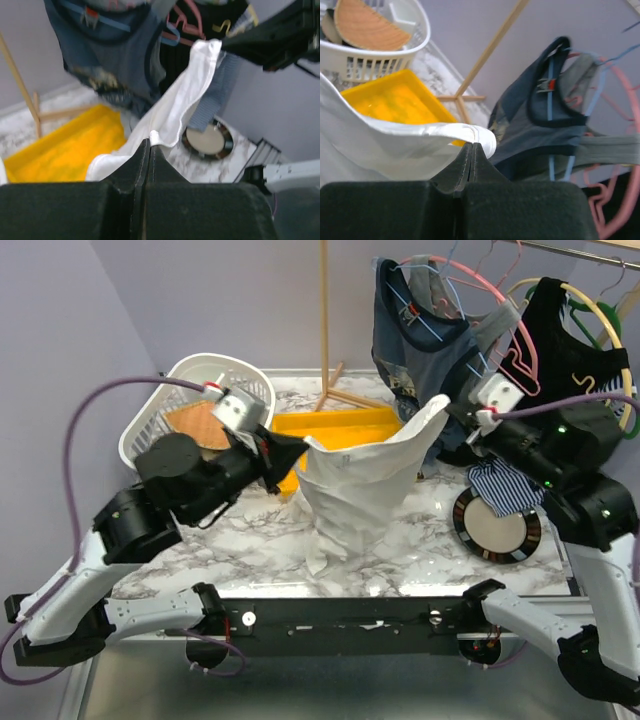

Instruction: Place the tank top on the hanger

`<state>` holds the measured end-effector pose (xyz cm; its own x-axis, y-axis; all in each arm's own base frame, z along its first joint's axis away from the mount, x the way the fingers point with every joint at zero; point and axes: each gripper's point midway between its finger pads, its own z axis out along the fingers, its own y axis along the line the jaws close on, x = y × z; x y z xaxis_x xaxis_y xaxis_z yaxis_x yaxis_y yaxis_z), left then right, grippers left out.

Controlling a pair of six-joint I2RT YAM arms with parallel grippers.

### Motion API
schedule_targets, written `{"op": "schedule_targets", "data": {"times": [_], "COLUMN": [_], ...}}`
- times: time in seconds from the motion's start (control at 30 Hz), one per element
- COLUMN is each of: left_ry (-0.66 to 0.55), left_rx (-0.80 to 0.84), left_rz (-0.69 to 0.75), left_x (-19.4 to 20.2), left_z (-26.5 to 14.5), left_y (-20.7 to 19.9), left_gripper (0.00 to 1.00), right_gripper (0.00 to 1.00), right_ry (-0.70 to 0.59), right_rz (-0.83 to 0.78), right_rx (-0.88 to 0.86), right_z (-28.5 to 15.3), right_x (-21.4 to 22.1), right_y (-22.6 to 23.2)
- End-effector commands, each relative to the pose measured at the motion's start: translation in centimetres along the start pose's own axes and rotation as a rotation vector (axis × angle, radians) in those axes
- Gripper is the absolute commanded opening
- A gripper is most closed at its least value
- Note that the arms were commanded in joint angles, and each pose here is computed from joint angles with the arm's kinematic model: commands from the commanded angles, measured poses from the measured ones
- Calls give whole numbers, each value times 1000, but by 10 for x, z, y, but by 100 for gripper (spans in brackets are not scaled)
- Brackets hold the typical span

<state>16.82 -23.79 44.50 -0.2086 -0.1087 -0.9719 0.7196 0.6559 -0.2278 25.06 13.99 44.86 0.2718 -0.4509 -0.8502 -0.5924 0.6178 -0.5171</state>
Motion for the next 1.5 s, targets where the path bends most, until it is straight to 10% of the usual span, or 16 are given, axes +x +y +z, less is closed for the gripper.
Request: {"op": "schedule_targets", "data": {"times": [0.0,0.3,0.47,0.67,0.93,1.23,1.3,1.33,1.47], "left_ry": [-181,-436,-434,-268,94,313,342,360,385], "left_rx": [-9,129,80,-77,-185,-328,-337,-304,-266], "left_rz": [97,84,102,120,-38,-191,-179,-172,-32], "left_x": [-90,-206,-201,-113,106,235,233,230,197], "left_z": [-9,-20,-11,32,76,86,86,86,75], "left_y": [-7,-50,-42,-5,44,97,105,101,100], "left_gripper": [0,0,0,0,0,0,20,45,75], "right_gripper": [1,1,1,1,1,3,15,23,77], "right_ry": [-54,-202,-138,13,376,546,519,503,375], "right_rz": [-86,-99,-59,61,251,368,353,341,232], "right_rx": [184,360,320,187,-117,-352,-386,-389,-318], "right_z": [-64,-133,-109,-52,18,39,37,35,15], "right_x": [-53,-119,-89,-4,181,244,230,222,163], "right_y": [-40,-71,-62,-23,87,145,143,140,105]}}
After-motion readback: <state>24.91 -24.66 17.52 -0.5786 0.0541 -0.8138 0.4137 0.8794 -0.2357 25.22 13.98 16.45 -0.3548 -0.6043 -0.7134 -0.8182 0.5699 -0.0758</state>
